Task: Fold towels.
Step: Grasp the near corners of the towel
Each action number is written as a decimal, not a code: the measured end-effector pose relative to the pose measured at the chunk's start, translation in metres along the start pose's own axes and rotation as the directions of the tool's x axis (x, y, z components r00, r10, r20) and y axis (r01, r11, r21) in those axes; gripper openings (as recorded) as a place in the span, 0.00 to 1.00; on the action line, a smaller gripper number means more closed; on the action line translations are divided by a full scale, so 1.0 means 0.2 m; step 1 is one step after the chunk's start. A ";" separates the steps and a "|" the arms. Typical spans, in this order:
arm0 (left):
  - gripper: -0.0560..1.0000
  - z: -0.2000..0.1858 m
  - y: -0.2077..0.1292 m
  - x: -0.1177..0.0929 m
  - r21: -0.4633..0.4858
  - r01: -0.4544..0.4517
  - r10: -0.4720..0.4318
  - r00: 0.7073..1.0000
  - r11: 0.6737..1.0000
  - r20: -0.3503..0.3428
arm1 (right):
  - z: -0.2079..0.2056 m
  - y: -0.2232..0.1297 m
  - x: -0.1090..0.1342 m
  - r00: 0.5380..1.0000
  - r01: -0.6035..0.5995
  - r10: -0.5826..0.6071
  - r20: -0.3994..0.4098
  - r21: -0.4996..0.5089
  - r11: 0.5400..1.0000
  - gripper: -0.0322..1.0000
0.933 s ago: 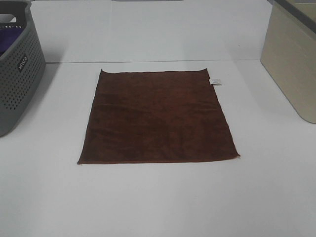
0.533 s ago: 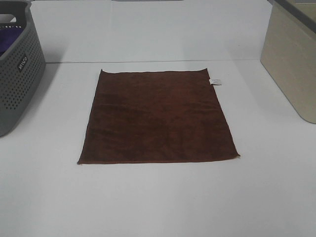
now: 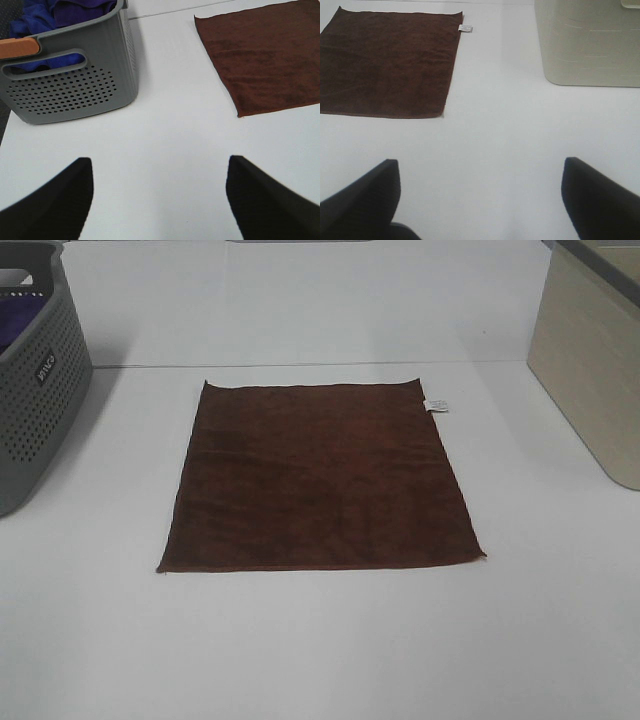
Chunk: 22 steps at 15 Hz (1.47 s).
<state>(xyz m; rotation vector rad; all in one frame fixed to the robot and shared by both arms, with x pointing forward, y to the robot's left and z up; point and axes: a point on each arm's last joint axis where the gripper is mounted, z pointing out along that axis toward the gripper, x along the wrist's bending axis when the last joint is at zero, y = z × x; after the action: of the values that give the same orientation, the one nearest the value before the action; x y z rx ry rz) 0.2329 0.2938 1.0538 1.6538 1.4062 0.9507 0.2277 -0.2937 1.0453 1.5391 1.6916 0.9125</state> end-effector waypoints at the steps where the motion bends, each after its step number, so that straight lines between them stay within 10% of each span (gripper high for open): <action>1: 0.73 0.00 0.00 0.00 0.000 0.000 0.000 1.000 1.000 0.000 | 0.00 0.00 0.00 1.000 0.000 0.000 0.000 0.000 1.000 0.83; 22: 0.73 0.00 0.00 0.00 0.000 0.000 0.000 1.000 1.000 0.000 | 0.00 0.00 0.00 1.000 0.000 0.000 0.000 0.000 1.000 0.83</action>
<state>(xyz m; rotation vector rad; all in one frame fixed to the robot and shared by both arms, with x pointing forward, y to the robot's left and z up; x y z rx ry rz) 0.2329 0.2938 1.0538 1.6538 1.4062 0.9507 0.2277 -0.2937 1.0453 1.5391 1.6916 0.9125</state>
